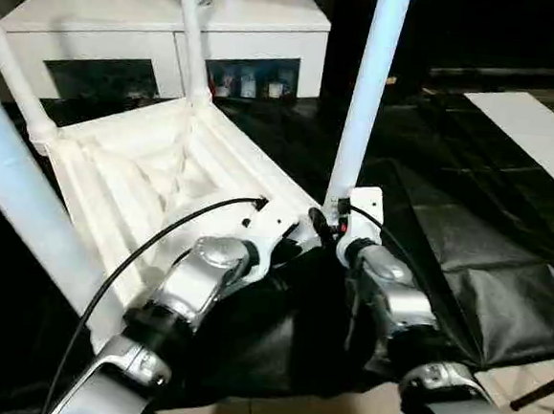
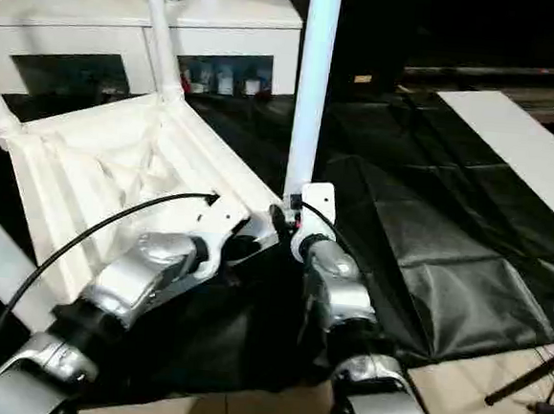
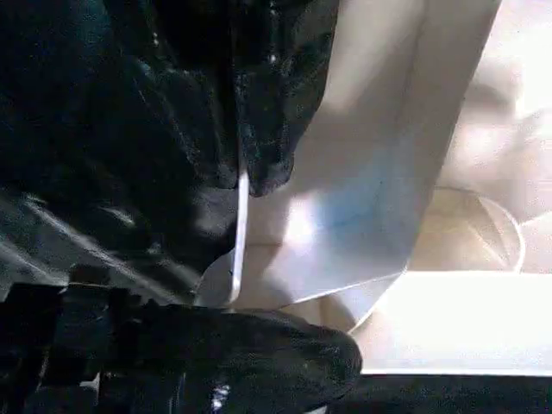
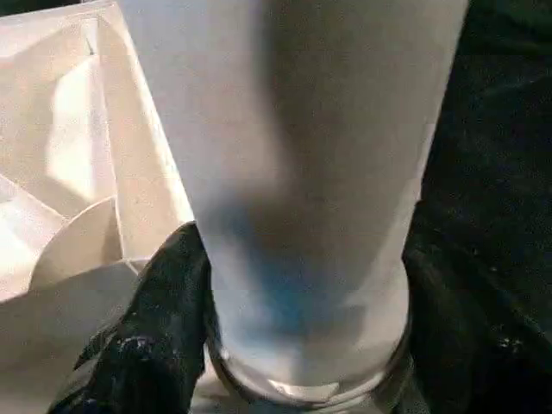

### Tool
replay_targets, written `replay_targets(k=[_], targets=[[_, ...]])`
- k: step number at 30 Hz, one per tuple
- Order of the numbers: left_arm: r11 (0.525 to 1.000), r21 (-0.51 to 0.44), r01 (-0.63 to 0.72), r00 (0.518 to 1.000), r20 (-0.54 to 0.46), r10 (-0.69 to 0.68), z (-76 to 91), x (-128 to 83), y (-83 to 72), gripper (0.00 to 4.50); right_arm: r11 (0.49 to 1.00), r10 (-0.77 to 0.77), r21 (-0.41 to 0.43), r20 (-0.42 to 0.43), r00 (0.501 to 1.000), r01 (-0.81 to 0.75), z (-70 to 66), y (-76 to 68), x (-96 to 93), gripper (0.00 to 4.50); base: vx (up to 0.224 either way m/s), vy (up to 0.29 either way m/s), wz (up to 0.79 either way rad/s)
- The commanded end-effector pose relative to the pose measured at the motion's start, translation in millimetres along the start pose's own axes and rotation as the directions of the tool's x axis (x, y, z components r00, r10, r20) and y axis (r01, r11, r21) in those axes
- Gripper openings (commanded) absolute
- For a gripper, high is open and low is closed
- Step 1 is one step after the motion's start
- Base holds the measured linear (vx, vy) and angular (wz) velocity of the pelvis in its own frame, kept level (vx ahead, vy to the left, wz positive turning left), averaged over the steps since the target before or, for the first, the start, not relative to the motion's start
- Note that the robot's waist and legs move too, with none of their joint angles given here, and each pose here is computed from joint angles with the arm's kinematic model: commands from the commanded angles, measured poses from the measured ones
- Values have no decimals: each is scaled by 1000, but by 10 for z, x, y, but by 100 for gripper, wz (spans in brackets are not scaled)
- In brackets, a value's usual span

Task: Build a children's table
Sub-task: Rotate leg to tighten

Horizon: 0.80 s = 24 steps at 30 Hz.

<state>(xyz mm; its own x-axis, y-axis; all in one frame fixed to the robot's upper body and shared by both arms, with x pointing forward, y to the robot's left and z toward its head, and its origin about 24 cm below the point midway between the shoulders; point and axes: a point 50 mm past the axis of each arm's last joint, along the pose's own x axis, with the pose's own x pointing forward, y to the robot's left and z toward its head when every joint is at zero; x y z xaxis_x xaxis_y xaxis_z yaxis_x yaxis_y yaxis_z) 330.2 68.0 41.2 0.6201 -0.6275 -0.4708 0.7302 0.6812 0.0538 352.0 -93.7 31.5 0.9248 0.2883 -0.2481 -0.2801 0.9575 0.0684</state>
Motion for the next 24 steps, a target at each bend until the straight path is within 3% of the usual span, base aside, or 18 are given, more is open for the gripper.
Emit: replay_targets(k=[1,4,8,11,12,14,19,22,24], targets=[[971,-17,-239,971,5,239,-50,-130,351,0,987,160,-11,-4,987,-160,-92,318,-11,307,0,0,0],[989,21,-150,989,19,149,-74,-172,308,0,972,228,-62,45,973,-225,29,228,-42,346,0,0,0],[998,58,-5,1000,9,4,-132,-238,206,0,934,338,-136,32,941,-331,85,103,-124,348,0,0,0],[982,104,160,987,0,-161,-202,-342,90,0,845,492,-227,-22,870,-483,79,-46,-287,348,0,0,0],[959,128,251,968,-1,-253,-229,-402,23,0,791,553,-276,-61,831,-546,65,-119,-377,348,0,0,0],[935,134,327,944,-10,-329,-258,-465,-31,0,733,603,-320,-104,791,-600,51,-186,-466,348,0,0,0],[855,172,490,870,-35,-491,-271,-656,-100,0,629,706,-296,-171,687,-719,82,-295,-645,348,0,0,0],[843,173,509,859,-47,-509,-266,-721,-74,0,580,734,-292,-219,643,-761,64,-298,-679,348,0,0,0],[842,173,512,858,-49,-512,-266,-728,-69,0,574,736,-291,-226,638,-765,58,-294,-679,348,0,0,0]])
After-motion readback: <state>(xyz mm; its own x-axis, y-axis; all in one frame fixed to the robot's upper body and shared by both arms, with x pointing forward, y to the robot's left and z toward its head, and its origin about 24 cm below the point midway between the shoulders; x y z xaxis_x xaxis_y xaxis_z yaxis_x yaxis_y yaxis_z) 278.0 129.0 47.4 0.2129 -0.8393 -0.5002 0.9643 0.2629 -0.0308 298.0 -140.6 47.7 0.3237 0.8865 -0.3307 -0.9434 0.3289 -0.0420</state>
